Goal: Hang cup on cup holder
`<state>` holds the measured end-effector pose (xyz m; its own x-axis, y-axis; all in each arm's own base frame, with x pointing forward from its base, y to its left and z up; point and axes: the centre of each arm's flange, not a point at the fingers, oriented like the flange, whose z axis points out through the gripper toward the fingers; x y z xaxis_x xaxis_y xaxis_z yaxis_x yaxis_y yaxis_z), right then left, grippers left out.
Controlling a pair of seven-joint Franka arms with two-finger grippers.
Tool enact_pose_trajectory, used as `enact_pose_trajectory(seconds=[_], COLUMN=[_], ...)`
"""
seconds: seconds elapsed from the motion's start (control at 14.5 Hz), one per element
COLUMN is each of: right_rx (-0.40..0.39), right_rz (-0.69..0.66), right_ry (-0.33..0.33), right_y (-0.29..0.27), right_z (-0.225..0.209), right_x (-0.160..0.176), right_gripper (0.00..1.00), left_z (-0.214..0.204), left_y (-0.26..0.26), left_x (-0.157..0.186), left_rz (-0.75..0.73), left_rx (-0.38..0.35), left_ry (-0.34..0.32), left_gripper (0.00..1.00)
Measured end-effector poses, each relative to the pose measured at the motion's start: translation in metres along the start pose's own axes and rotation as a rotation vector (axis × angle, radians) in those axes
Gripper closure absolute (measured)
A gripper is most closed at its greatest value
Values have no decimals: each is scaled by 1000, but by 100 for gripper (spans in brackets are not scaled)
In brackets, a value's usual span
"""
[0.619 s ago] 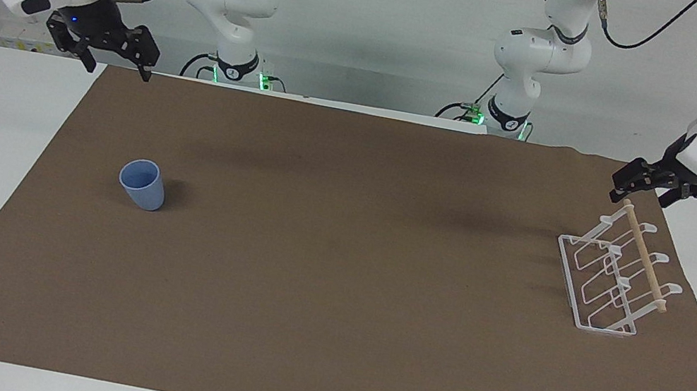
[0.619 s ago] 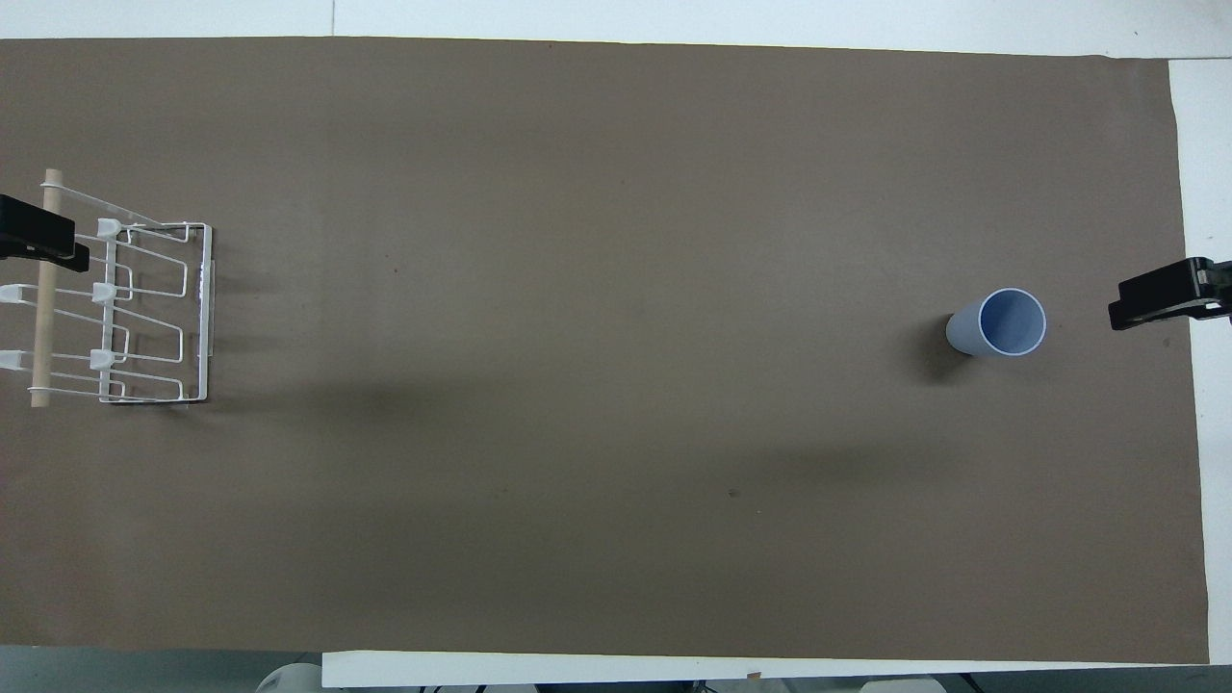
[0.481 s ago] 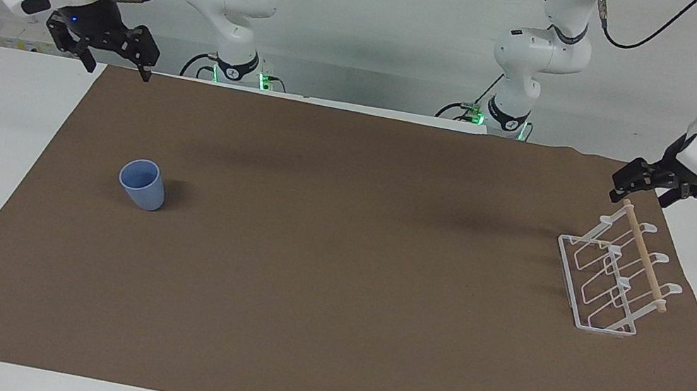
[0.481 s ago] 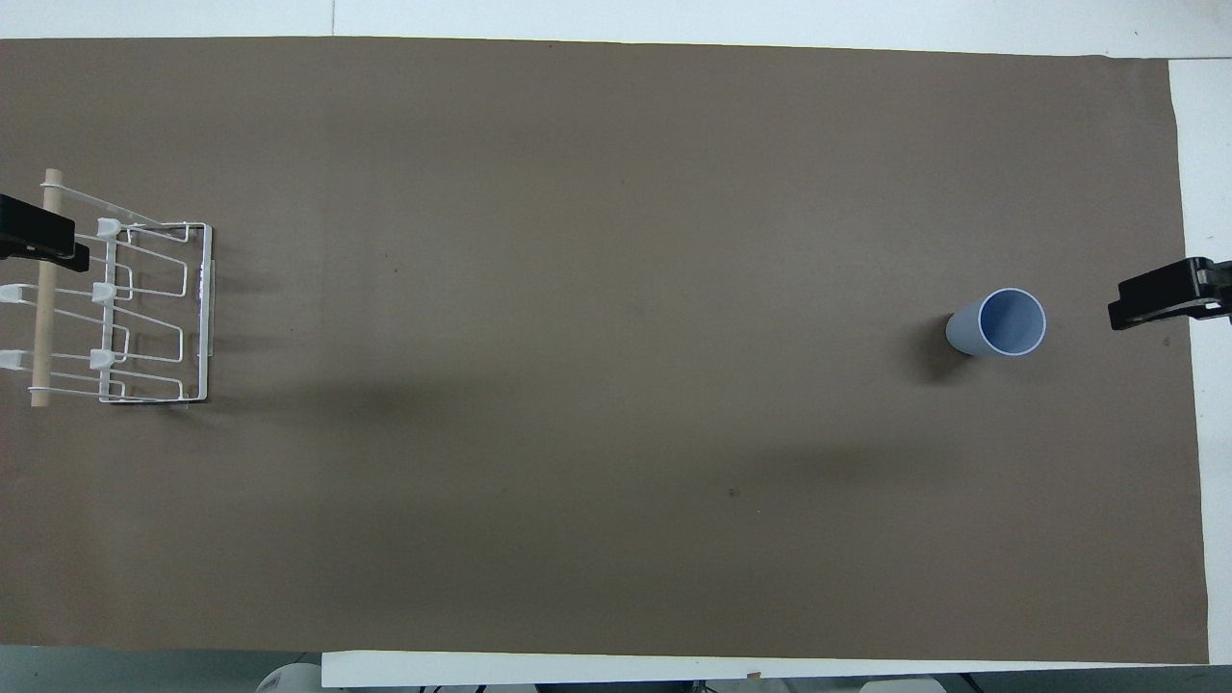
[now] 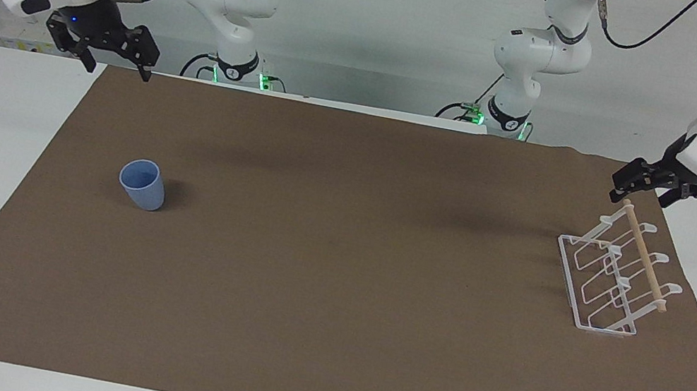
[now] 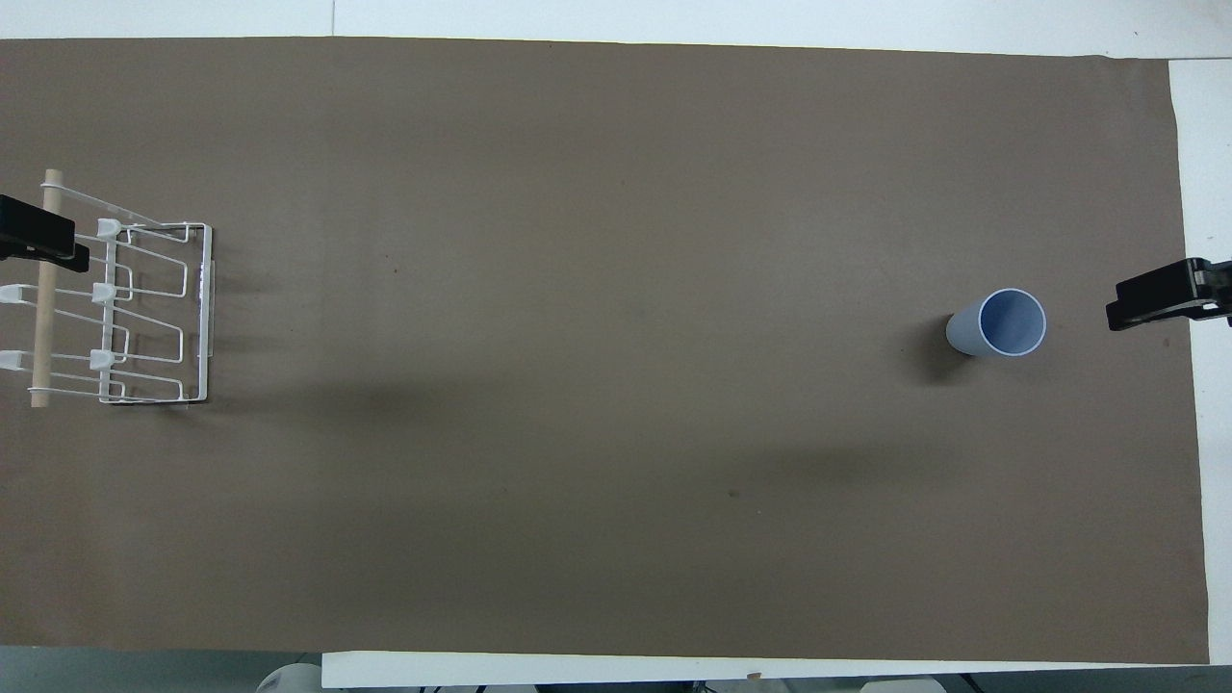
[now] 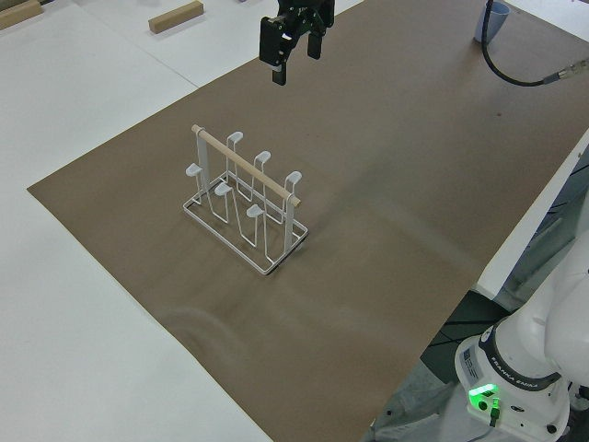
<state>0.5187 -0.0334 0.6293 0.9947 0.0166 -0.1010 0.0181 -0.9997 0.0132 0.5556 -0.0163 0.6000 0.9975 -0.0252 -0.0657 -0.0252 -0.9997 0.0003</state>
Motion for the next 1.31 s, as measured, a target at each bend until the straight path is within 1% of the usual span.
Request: enact_pose_trajectory(seconds=[0.14, 0.21, 0.34, 0.55, 0.62, 0.76, 0.96, 1.31], right_rx=[-6, -9, -11, -13, -12, -10, -10, -6], right_rz=[-48, -68, -81, -101, -108, -131, -158, -191], right_ry=[67, 91, 112, 98, 87, 70, 67, 55], right_y=[4, 12, 38, 53, 52, 52, 57, 60], right_z=[12, 26, 75, 155, 172, 196, 232, 265], right_x=[12, 20, 38, 64, 68, 70, 65, 56], right_gripper=[0, 0, 0, 0, 0, 0, 0, 1], left_z=[0, 0, 0, 0, 0, 0, 0, 0], left_y=[0, 0, 0, 0, 0, 0, 0, 0], left_x=[0, 0, 0, 0, 0, 0, 0, 0], left_rz=[0, 0, 0, 0, 0, 0, 0, 0], left_rx=[0, 0, 0, 0, 0, 0, 0, 0], left_ry=[0, 0, 0, 0, 0, 0, 0, 0], left_gripper=[0, 0, 0, 0, 0, 0, 0, 0])
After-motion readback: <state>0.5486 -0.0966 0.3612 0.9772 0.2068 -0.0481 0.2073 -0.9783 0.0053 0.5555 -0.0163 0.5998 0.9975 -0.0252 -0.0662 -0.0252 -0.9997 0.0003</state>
